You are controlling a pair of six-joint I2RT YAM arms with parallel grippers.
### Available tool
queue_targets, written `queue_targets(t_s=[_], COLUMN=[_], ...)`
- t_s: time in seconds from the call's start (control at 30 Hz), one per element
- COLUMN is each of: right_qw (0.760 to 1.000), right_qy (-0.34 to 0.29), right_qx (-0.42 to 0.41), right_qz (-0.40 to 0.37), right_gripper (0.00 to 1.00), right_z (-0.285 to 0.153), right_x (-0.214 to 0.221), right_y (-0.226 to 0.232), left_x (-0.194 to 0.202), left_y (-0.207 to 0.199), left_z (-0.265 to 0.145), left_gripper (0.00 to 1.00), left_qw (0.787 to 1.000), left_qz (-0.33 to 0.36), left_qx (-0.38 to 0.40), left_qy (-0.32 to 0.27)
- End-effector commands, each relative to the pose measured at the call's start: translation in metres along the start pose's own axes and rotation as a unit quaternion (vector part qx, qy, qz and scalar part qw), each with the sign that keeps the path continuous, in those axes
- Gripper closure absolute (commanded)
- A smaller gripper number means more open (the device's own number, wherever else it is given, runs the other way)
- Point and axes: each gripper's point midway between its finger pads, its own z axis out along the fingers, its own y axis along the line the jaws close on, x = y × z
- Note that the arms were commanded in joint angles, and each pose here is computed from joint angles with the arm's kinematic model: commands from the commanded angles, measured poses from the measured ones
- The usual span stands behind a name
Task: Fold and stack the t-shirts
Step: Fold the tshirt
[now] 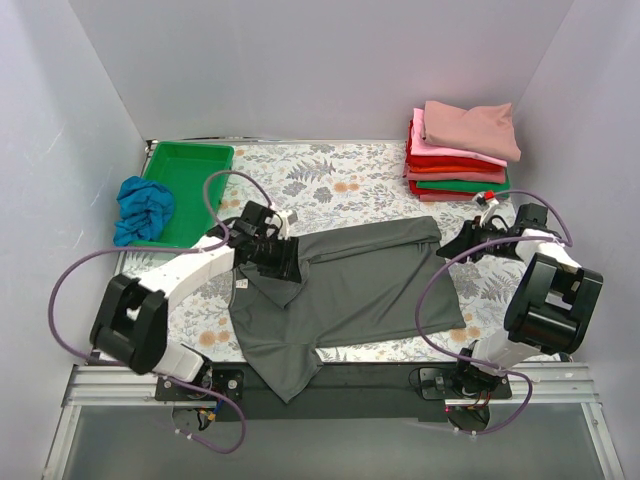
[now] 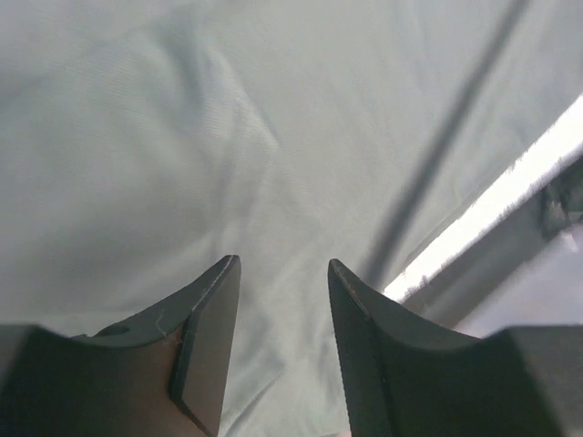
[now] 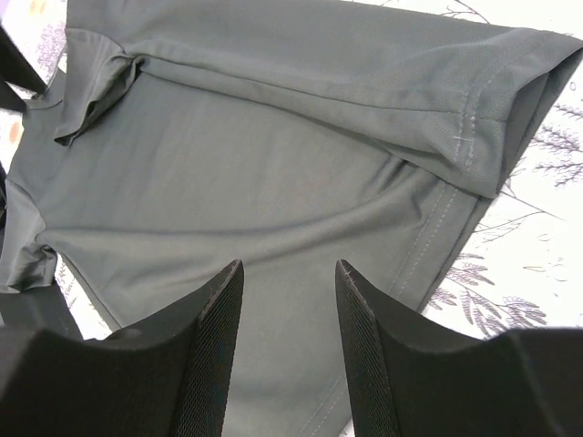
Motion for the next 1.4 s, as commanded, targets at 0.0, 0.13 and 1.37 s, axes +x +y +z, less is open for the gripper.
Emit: queue_targets(t_s=[0.0, 0.13, 1.37], right_qw=[1.000, 0.997, 0.972], right_qy=[0.000, 0.044, 0.145], right_qx=[0.009, 0.060, 0.184], right_qz=[-0.029, -0.031, -0.020], right_gripper=[0.49, 0.53, 0.99], right_z=[-0.002, 0.011, 0.030], right_x=[-0.019, -0.026, -0.007], right_y=[-0.007, -0.030, -0.095], left_x=[-0.056, -0.069, -0.021], left_y=[0.013, 0.025, 0.044], left_z=[-0.053, -0.096, -0.087], left_gripper=[0.57, 0.42, 0.35], left_qw=[0.982, 0.950, 0.947], left_qz=[0.004, -0.020, -0.059], left_qx=[-0.114, -0.177, -0.171], left_qy=[-0.153, -0.257, -0.267])
